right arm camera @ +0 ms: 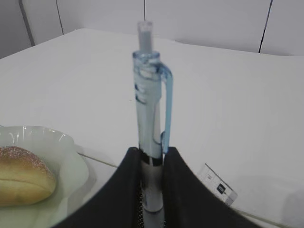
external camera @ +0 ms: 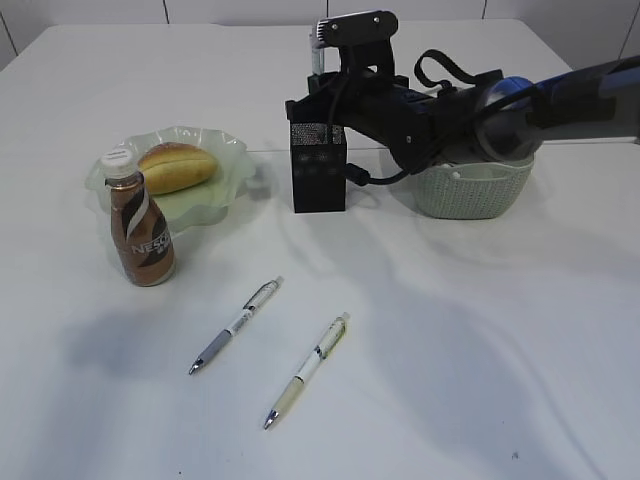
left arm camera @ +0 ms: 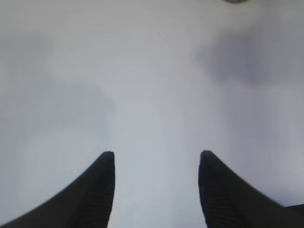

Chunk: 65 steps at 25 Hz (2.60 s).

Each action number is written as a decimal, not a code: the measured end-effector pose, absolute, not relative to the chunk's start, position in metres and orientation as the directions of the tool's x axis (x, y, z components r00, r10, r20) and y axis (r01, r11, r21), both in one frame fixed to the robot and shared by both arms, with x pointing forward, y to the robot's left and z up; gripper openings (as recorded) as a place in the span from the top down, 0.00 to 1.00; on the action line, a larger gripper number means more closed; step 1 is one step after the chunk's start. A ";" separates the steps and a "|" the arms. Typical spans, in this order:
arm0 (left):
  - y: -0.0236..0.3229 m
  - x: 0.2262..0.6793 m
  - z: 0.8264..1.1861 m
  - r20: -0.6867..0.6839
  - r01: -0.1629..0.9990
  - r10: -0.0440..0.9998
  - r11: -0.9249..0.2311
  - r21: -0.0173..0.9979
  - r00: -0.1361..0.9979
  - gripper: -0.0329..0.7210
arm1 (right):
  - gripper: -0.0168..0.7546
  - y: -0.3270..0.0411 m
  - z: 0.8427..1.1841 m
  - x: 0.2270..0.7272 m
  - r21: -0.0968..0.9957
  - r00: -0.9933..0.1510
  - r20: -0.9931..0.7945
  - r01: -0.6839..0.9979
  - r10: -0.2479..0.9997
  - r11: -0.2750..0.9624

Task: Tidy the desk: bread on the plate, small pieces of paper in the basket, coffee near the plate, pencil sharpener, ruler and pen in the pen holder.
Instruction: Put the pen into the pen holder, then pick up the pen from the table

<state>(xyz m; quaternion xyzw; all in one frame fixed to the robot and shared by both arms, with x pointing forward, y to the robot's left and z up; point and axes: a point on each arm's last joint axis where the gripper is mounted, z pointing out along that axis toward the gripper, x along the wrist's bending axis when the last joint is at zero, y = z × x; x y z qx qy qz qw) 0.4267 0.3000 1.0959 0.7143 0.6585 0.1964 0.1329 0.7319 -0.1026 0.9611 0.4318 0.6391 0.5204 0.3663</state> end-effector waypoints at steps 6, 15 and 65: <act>0.300 0.427 1.096 0.106 0.888 0.993 -0.097 0.448 0.056 0.43 | 0.83 -0.102 0.960 0.732 0.980 -0.368 -0.034 0.172 0.929 0.104; 0.300 0.427 1.096 0.106 0.887 0.993 -0.098 0.450 0.056 0.43 | 0.76 -0.102 0.958 0.731 0.971 -0.374 -0.040 0.205 0.927 0.124; 0.289 0.423 1.094 0.007 0.899 0.990 -0.133 0.417 0.143 0.43 | 0.51 -0.124 1.111 0.635 0.426 -0.395 0.159 0.854 0.905 0.298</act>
